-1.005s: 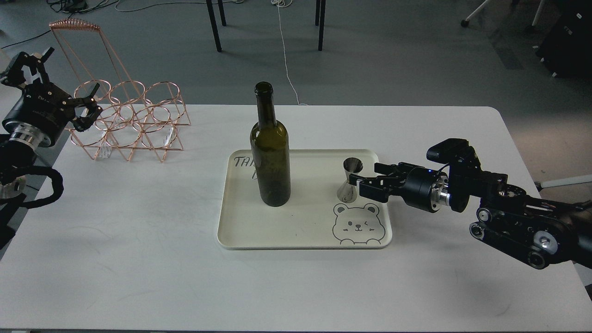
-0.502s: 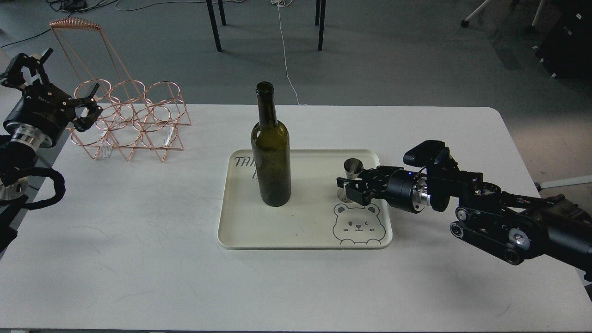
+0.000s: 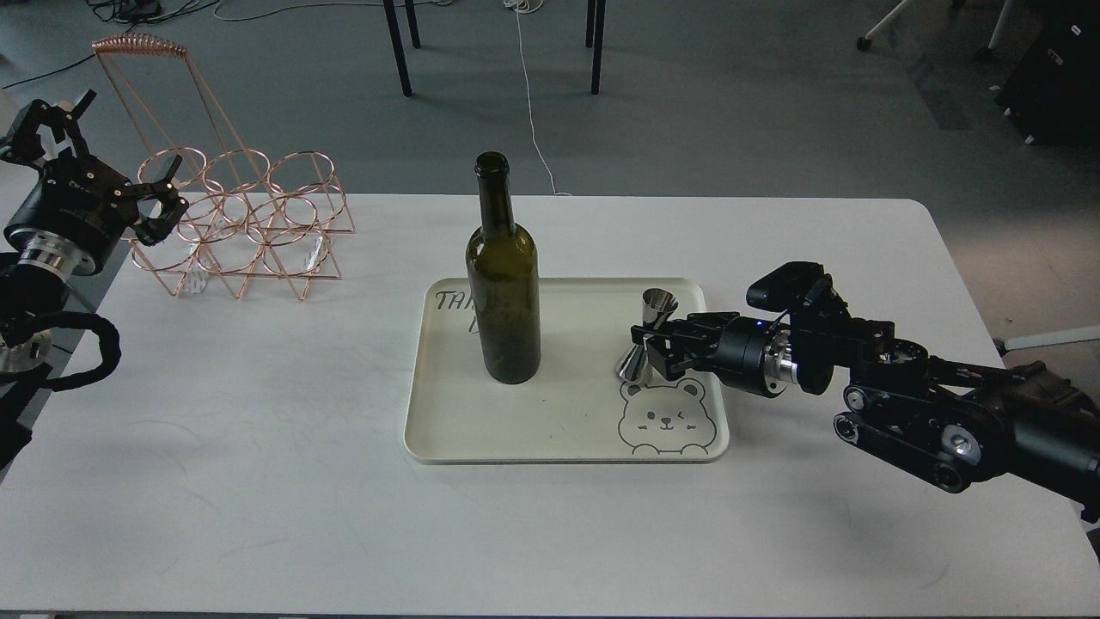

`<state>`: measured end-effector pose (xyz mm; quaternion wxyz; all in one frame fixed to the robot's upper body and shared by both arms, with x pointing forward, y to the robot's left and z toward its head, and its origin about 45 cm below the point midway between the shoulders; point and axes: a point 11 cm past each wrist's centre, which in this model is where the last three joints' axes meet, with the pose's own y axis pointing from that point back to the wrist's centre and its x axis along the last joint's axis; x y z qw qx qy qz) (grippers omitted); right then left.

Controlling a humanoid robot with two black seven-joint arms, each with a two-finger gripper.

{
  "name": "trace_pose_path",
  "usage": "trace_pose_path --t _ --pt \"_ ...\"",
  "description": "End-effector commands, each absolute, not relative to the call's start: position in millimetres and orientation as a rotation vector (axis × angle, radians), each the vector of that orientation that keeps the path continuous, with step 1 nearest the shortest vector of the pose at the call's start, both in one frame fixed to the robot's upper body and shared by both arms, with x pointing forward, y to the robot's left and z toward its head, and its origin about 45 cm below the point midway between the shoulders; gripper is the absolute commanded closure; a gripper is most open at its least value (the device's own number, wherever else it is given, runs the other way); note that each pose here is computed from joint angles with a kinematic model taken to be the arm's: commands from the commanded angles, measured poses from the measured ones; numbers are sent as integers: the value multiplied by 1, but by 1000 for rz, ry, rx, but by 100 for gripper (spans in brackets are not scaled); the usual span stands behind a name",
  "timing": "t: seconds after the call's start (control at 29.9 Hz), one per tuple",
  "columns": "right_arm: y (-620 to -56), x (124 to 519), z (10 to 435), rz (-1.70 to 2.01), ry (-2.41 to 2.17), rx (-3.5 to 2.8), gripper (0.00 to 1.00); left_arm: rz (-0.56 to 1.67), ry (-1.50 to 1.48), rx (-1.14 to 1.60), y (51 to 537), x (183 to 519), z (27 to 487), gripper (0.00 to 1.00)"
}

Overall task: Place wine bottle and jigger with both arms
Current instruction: 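Lift the jigger with the right gripper and carry it off the tray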

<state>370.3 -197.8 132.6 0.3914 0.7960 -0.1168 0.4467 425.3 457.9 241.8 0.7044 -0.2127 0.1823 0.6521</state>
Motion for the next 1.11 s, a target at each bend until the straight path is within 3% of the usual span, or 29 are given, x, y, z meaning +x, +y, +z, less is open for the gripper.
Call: trace_pose_path --t 0.0,0.23,0.57,0.84,1.07 --pt "-196 371 134 1147 -279 2016 99 1451 402 -474 459 425 243 2" --pt "-209 384 152 1215 -365 1977 99 1456 392 -481 461 425 245 1" --pt "-298 407 209 1295 -629 1763 99 1453 382 -483 462 426 250 2" --pt "-380 378 182 1168 -725 1578 99 1446 381 -476 461 426 250 2" --pt "-414 349 148 1093 -755 1516 98 1442 381 -469 459 426 250 2"
